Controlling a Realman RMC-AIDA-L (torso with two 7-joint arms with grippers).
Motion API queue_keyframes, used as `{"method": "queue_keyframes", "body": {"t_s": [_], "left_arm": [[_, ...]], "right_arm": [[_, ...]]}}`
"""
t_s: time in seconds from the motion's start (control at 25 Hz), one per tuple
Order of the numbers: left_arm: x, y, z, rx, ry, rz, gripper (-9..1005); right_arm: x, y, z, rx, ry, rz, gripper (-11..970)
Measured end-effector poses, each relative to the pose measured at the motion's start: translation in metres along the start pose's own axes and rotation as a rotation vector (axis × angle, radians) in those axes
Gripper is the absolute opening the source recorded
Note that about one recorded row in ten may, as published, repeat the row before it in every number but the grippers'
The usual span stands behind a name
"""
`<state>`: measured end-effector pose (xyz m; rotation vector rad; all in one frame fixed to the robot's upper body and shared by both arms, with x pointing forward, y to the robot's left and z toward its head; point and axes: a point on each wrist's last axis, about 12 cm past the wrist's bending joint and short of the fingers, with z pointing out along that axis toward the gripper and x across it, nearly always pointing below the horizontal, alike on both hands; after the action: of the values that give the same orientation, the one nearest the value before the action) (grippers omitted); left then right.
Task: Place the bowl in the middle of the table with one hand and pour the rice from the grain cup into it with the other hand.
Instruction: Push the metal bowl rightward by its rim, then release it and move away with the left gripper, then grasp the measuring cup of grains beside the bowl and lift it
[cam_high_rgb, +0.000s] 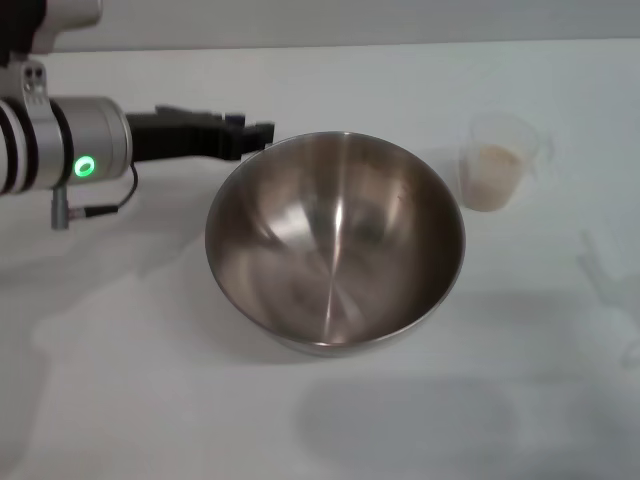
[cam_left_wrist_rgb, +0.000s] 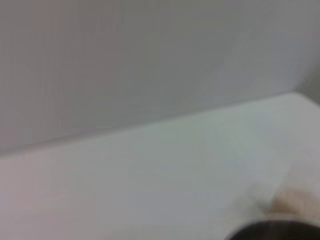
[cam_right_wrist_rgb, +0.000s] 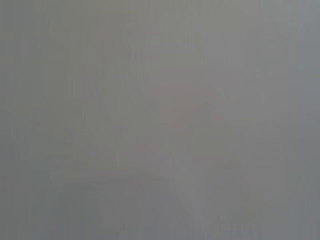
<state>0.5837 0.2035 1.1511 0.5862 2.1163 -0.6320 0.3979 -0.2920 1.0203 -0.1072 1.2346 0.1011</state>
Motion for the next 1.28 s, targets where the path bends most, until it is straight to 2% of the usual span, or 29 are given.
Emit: {"method": "queue_keyframes", "body": {"t_s": [0.2, 0.24, 0.28, 0.36, 0.4, 0.44, 0.48, 0.56, 0.6, 0.64, 0.68, 0.72, 0.76, 0.8, 0.88, 0.96, 1.04, 1.08, 1.16, 1.28], "left_arm": [[-0.014, -0.004, -0.006, -0.008, -0.044, 0.052, 404], [-0.026, -0.003, -0.010, -0.064, -0.114, 0.132, 444], [-0.029, -0.001, -0.013, -0.117, -0.157, 0.179, 484], [-0.034, 0.001, -0.019, -0.234, -0.248, 0.268, 565], [-0.035, 0.002, -0.024, -0.342, -0.331, 0.336, 605], [-0.035, 0.002, -0.024, -0.342, -0.331, 0.336, 649], [-0.036, 0.003, -0.028, -0.451, -0.419, 0.397, 694], [-0.028, 0.001, -0.034, -0.613, -0.554, 0.489, 783], [-0.010, -0.001, -0.034, -0.737, -0.675, 0.553, 827], [0.000, -0.002, -0.034, -0.778, -0.728, 0.564, 828], [0.023, 0.001, -0.038, -0.850, -0.873, 0.540, 829], [0.034, 0.003, -0.044, -0.867, -0.946, 0.516, 829], [0.034, 0.003, -0.044, -0.867, -0.946, 0.516, 830], [0.040, 0.005, -0.050, -0.867, -1.022, 0.480, 831], [0.060, 0.014, -0.061, -0.843, -1.121, 0.401, 832], [0.081, 0.026, -0.061, -0.818, -1.102, 0.343, 832], [0.107, 0.040, -0.057, -0.807, -1.003, 0.282, 832], [0.107, 0.040, -0.057, -0.807, -1.003, 0.282, 832], [0.125, 0.049, -0.055, -0.803, -0.927, 0.240, 832], [0.137, 0.054, -0.055, -0.799, -0.881, 0.194, 832]], "right_arm": [[0.000, 0.000, 0.000, 0.002, 0.001, -0.001, 835], [0.000, 0.000, 0.000, 0.002, 0.001, -0.001, 835], [0.000, -0.001, 0.000, 0.003, 0.002, -0.001, 835], [0.000, -0.001, 0.000, 0.004, 0.001, -0.002, 834], [0.000, -0.002, -0.001, 0.010, -0.001, -0.003, 834], [0.000, -0.002, -0.001, 0.010, -0.001, -0.003, 834], [-0.001, -0.002, -0.002, 0.015, -0.003, -0.005, 834], [-0.001, -0.003, -0.002, 0.016, -0.003, -0.006, 834], [-0.001, -0.003, -0.002, 0.015, -0.004, -0.007, 834], [-0.001, -0.003, -0.002, 0.013, -0.004, -0.009, 834], [-0.001, -0.004, -0.002, 0.011, -0.001, -0.014, 835], [-0.001, -0.004, -0.002, 0.011, -0.001, -0.014, 835], [0.002, -0.006, -0.002, 0.008, 0.022, -0.024, 836], [0.002, -0.006, -0.002, 0.008, 0.022, -0.024, 836], [0.006, -0.008, -0.003, 0.004, 0.061, -0.036, 837], [0.014, -0.009, -0.003, 0.003, 0.130, -0.040, 837], [0.016, -0.009, -0.003, 0.005, 0.150, -0.040, 836], [0.019, -0.010, -0.003, 0.013, 0.170, -0.040, 836], [0.027, -0.014, 0.001, 0.051, 0.227, -0.039, 836], [0.033, -0.015, 0.007, 0.059, 0.272, -0.033, 836]]}}
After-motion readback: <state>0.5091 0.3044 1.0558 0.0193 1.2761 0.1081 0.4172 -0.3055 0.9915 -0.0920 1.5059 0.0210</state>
